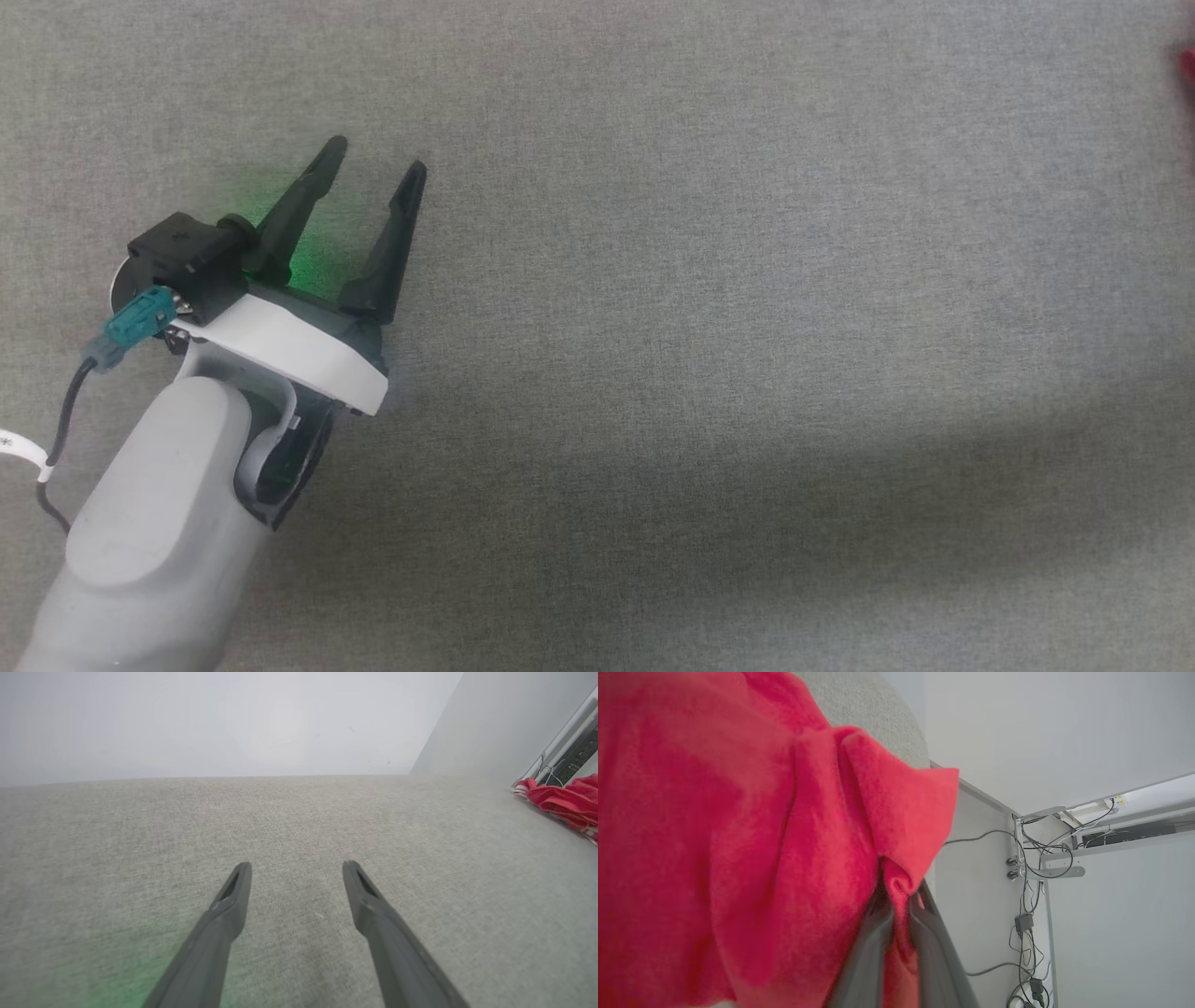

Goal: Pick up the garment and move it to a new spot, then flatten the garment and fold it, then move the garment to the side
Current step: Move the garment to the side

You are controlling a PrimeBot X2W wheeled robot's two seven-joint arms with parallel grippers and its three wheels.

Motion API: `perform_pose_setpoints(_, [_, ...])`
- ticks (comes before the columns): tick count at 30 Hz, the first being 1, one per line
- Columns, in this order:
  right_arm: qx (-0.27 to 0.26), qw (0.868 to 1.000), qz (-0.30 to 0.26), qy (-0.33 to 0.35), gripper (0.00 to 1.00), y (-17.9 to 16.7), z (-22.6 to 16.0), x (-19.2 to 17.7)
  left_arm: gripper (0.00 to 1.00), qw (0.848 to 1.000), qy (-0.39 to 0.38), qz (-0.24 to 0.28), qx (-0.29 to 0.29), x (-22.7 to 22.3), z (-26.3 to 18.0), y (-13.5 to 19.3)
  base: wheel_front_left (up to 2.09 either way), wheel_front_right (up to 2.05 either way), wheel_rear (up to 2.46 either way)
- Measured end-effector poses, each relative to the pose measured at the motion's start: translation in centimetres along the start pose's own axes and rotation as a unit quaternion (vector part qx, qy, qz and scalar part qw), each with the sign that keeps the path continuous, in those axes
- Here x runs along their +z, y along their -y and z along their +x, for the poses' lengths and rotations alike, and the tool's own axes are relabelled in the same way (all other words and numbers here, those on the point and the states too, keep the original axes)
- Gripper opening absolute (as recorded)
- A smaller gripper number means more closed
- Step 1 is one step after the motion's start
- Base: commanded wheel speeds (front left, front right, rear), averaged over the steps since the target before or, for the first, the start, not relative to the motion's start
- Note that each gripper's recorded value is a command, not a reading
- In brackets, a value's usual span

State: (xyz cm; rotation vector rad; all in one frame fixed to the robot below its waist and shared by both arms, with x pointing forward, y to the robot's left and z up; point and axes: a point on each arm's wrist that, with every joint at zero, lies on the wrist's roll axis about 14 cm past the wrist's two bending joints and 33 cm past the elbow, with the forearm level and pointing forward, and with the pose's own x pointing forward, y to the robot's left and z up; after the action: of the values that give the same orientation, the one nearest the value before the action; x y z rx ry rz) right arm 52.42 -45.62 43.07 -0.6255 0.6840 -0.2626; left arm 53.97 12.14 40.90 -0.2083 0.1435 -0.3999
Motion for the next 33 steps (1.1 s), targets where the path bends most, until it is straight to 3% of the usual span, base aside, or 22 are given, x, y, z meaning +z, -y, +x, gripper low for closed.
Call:
perform_pose_setpoints(3, [-0.005,1.0,0.011,0.008,0.01,0.2,0.0,0.4,1.0,1.0,0.002,0.001,0.002,0.2,-0.1,-0.1,0.0,0.0,0.0])
perform_pose_setpoints(4, [-0.009,1.0,0.013,0.013,0.24,0.4,0.0,0.8,1.0,1.0,0.004,0.002,0.003,0.3,-0.1,-0.2,0.0,0.0,0.0])
perform_pose_setpoints(6, [-0.015,0.999,0.013,0.027,0.5,0.9,-0.3,1.5,1.0,1.0,0.011,0.003,0.006,1.0,-0.2,-0.4,0.0,0.0,0.0])
perform_pose_setpoints(7, [-0.016,0.999,0.012,0.033,0.89,1.0,-0.4,1.7,1.0,1.0,0.015,0.002,0.008,1.3,-0.3,-0.4,0.0,0.0,0.0])
perform_pose_setpoints(8, [-0.018,0.999,0.013,0.037,1.0,1.1,-0.6,1.9,1.0,1.0,0.02,0.001,0.011,1.7,-0.4,-0.5,0.0,0.0,0.0])
perform_pose_setpoints(18, [-0.021,0.992,0.048,0.118,1.0,1.7,-3.0,5.2,1.0,0.997,0.056,0.019,0.045,5.2,-3.3,-1.5,0.0,0.0,0.0])
perform_pose_setpoints(23, [-0.008,0.975,0.104,0.195,1.0,0.4,-5.3,8.5,1.0,0.994,0.08,0.032,0.065,7.6,-6.1,-1.8,0.0,0.0,0.0])
perform_pose_setpoints(33, [0.038,0.952,0.155,0.262,1.0,-4.3,-9.3,11.3,1.0,0.986,0.12,0.052,0.104,10.8,-11.9,-2.4,0.0,0.0,0.0])
